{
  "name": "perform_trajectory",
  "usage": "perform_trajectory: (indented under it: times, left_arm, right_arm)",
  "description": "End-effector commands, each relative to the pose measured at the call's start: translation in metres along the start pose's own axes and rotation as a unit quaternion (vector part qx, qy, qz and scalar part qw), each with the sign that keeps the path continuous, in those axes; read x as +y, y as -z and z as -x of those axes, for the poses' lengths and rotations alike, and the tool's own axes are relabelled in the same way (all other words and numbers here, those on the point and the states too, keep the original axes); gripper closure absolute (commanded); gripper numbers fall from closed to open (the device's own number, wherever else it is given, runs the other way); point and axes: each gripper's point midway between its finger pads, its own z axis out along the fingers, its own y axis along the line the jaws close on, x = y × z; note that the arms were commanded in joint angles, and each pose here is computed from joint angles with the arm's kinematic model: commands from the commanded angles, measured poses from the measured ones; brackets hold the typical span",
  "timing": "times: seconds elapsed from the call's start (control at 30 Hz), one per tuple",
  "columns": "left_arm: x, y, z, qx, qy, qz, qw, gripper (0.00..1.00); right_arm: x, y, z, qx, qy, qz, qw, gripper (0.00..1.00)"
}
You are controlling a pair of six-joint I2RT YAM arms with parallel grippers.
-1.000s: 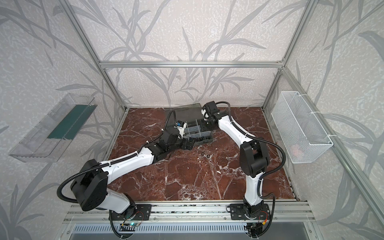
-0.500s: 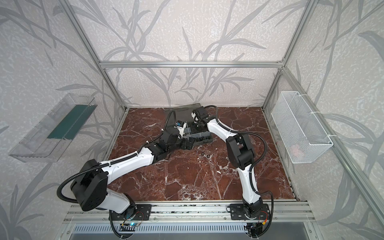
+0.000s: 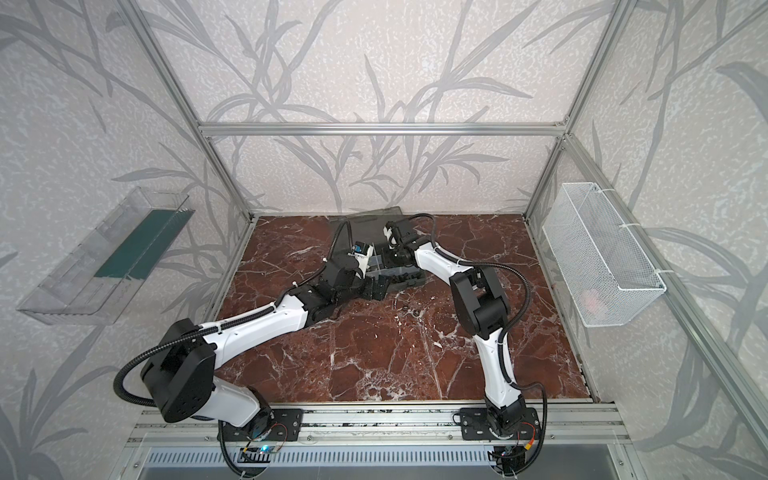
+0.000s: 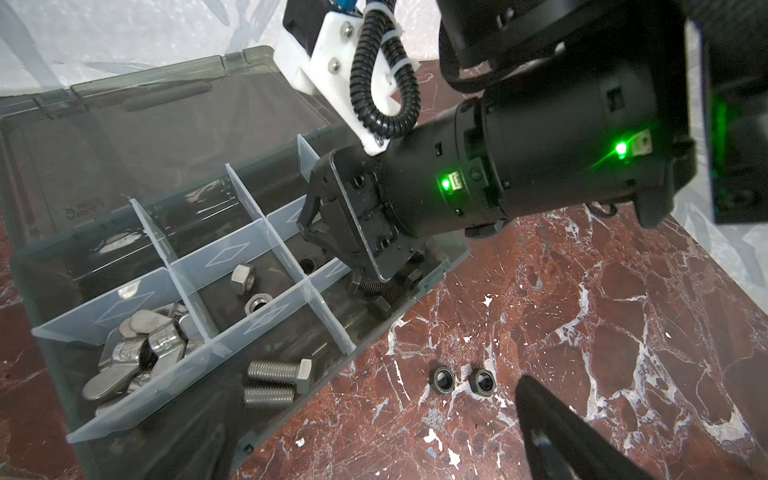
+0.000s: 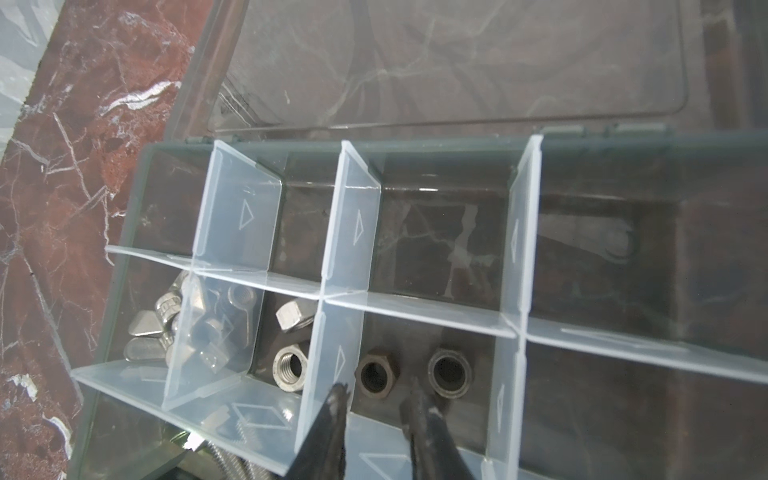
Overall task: Sort the screws and nuts into containers
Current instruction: 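Lift the black hex nut and carry it over the nut compartment, then open the right gripper to drop the nut among the black nuts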
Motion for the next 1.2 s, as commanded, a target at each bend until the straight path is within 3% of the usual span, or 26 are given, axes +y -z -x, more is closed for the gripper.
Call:
perform_trajectory:
  times: [0.0,0.67,1.0,1.17]
  left_arm:
    - [-0.005,0.004,0.014,-0.013,0.006,-0.006,1.0,0.01]
    - [-0.004,0.004,0.014,-0.013,0.004,-0.004,1.0,0.01]
    - [0.0,0.008,0.018,-0.022,-0.008,0.007,1.0,0.01]
    - [0.003,0.01,0.019,-0.024,-0.015,0.015,0.999,0.01]
  right_arm:
    - [-0.006,-0.009,-0.005,0.003,0.002,-0.006,1.0,0.72]
    - [-0.01,-0.005,-0.007,-0.005,0.009,-0.017,1.0,0.71]
    - [-0.006,0.03,0.008,-0.083,0.022,-0.017,0.996,0.65]
    - [-0.012,0.063,0.013,-0.127,0.028,-0.048,0.99,0.54]
